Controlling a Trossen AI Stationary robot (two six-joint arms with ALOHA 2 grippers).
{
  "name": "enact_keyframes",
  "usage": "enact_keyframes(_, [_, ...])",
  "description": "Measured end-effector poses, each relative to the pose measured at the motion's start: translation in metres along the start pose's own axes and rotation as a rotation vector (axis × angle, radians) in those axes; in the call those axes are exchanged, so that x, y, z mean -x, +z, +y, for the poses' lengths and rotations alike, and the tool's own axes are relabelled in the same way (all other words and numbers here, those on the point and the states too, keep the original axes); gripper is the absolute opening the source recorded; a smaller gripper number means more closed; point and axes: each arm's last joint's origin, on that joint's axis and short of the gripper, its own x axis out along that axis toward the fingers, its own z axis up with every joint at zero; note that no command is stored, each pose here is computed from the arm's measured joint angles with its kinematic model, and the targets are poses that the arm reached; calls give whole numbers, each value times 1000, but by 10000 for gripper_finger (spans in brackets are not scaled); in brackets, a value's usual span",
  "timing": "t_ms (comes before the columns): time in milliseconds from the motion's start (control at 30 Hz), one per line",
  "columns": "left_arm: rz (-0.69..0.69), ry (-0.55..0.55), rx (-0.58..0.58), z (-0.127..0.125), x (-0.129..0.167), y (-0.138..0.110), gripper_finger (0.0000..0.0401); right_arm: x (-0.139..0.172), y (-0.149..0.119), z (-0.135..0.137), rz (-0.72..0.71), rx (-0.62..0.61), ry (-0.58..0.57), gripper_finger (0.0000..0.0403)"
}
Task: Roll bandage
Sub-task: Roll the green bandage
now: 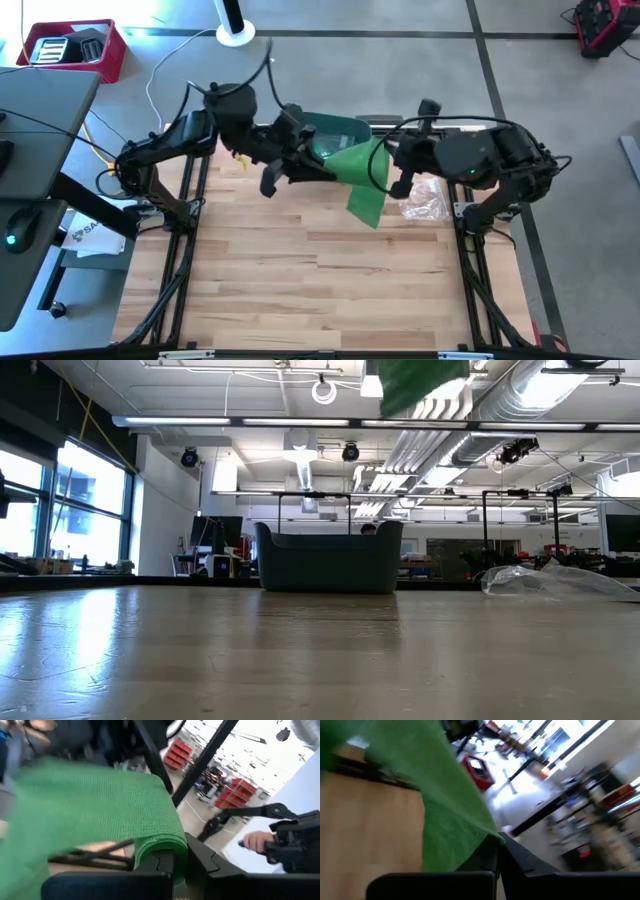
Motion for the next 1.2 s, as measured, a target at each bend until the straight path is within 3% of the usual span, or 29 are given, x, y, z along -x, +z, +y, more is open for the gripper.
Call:
enact_keyframes(167, [-71,48,-79,-12,20,8,16,0,-3,10,14,-219,164,16])
enact_keyframes(300, [-140,84,-148,-23,42,17,6,0,0,15,3,-322,277,77])
enact_keyframes(500, [-188,112,-205,-32,61,23,9,4,11,15,-103,-361,283,183])
enact_keyframes(633, [-202,106,-220,-36,66,24,9,4,25,9,-236,-379,254,225])
enact_keyframes(800, [-213,105,-224,-36,66,25,9,-6,39,4,-349,-387,190,236])
enact_keyframes(1033, [-280,57,-251,-41,67,31,9,-21,30,3,-250,-397,179,236])
enact_keyframes(1200, [-330,20,-271,-46,71,36,10,-46,32,11,-253,-384,295,231])
